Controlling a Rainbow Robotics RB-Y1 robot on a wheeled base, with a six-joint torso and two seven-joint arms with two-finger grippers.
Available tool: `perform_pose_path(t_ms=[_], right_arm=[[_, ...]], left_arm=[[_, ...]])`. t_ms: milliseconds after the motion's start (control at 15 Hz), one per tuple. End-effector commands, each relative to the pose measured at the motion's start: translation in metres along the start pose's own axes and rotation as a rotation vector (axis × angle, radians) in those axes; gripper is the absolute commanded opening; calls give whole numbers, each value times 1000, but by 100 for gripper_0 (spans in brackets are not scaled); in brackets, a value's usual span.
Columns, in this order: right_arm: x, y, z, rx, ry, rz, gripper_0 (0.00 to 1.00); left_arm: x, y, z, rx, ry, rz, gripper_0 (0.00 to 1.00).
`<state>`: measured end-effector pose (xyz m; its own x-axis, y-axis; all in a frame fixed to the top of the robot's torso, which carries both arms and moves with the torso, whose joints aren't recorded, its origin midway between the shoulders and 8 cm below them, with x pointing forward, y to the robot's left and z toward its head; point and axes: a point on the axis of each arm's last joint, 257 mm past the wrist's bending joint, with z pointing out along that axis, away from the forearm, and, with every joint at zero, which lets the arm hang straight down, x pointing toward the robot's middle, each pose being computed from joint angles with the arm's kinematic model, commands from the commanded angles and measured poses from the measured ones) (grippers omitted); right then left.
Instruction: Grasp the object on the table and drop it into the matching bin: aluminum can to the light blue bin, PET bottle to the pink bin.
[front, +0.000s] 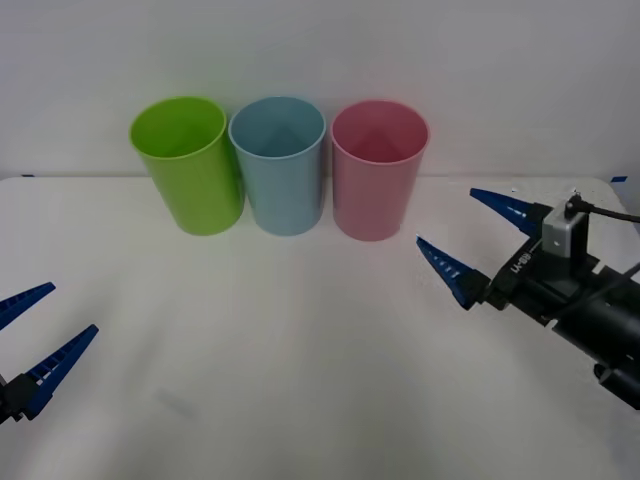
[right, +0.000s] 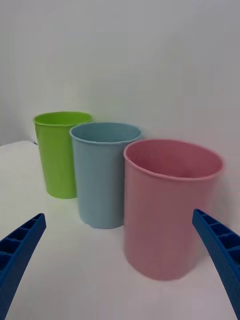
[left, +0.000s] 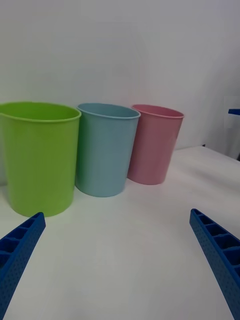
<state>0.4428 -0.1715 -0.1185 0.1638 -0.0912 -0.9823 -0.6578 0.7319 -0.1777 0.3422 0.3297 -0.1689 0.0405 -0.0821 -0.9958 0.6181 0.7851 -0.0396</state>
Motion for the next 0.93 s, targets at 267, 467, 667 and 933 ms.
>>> perform_pose_path(t_ms=[267, 467, 667, 933], right_arm=[[32, -4, -59, 53, 65, -57, 100], [41, -3, -85, 59, 79, -55, 100], [50, -2, -102, 43, 80, -36, 100], [70, -6, -129, 26, 87, 15, 100]], left_arm=[[0, 0, 0, 0, 0, 0, 100], [0, 0, 0, 0, 0, 0, 100], [0, 0, 0, 0, 0, 0, 100], [0, 0, 0, 0, 0, 0, 100]])
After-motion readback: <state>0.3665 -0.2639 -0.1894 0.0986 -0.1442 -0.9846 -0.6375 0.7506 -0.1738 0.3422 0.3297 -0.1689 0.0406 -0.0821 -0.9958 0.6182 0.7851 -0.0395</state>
